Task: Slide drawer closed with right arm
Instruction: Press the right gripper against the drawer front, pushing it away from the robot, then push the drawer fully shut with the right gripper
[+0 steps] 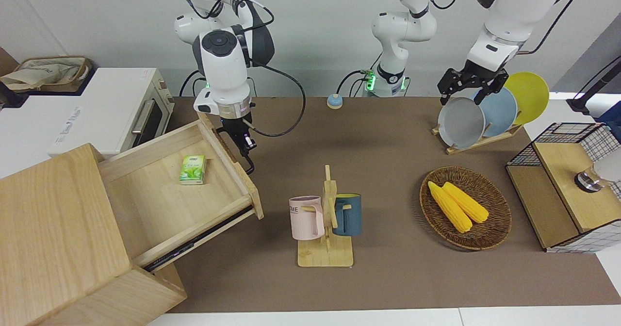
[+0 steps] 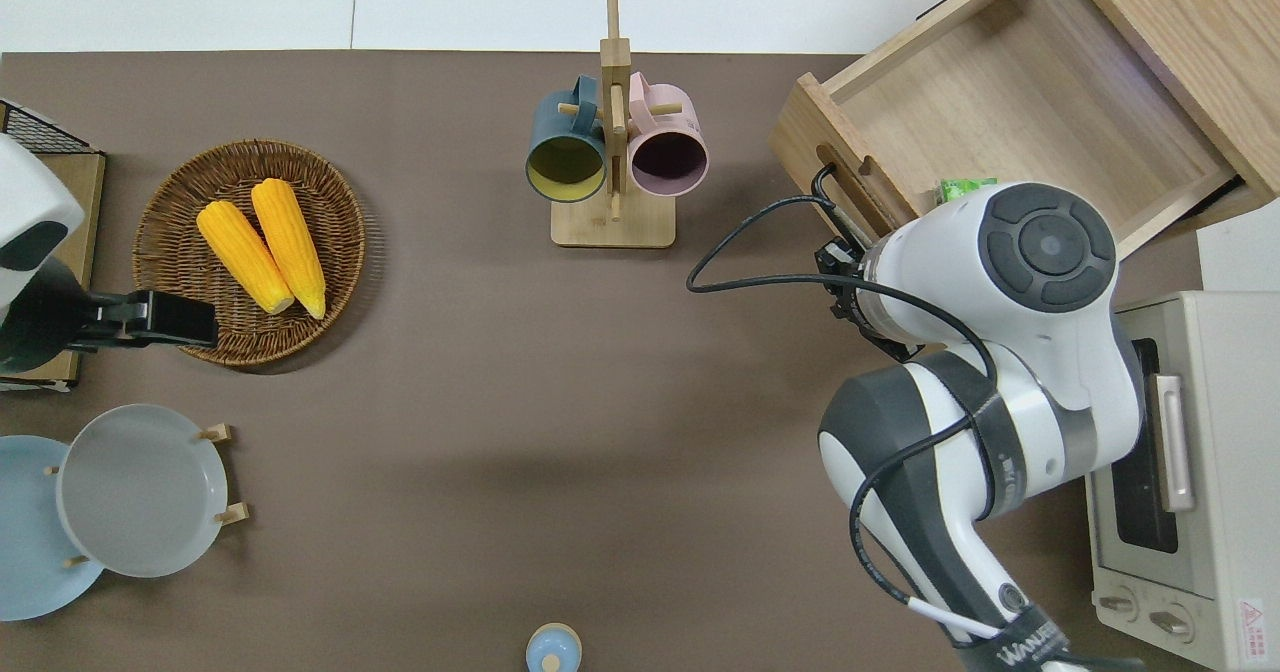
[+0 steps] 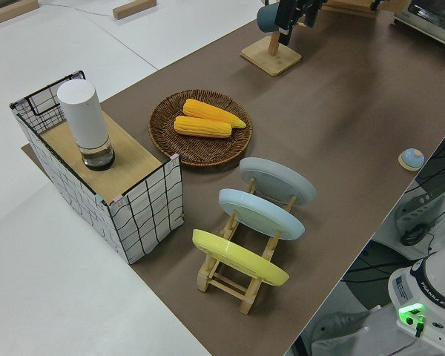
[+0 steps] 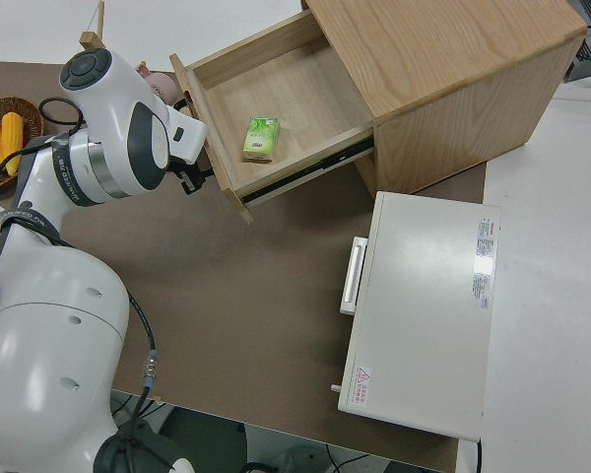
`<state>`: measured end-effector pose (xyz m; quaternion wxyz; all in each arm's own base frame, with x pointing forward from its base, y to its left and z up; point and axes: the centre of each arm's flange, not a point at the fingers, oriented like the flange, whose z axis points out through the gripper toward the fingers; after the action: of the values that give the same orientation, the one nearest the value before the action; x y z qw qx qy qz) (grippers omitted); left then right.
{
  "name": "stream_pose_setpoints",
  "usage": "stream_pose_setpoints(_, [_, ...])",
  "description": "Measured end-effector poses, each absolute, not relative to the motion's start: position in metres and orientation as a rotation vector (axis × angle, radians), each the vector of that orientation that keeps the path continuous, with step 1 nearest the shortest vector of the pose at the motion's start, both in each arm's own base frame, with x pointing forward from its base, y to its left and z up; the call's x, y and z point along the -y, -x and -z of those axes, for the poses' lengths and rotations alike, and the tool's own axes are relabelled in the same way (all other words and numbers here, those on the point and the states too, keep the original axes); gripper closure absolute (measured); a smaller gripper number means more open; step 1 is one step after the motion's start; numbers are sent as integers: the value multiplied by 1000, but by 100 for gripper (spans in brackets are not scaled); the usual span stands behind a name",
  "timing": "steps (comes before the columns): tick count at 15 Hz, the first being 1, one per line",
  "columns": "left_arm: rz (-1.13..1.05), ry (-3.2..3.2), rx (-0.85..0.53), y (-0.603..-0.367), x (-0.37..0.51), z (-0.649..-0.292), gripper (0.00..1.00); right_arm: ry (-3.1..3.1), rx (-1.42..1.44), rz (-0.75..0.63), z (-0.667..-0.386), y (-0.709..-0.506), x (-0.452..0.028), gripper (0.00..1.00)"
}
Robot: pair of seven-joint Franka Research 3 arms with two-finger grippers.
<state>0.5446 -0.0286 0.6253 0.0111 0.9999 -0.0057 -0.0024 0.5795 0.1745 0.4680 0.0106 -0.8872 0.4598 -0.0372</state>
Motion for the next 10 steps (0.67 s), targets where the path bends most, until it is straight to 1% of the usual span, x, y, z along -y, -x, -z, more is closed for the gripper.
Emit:
stream_pose_setpoints(3, [8,-3119,18,-545,29,-625,0,2794,-1446,150,-466,-585,-158,99])
stream_pose_setpoints(6, [8,-3119,18,-545,29,-625,0,2814,-1433,151,-462,-592,-135,99])
stream_pose_setpoints(10, [8,-3119,18,-545,29,-625,1,2830,-1406,170,-465,-600,-103,99])
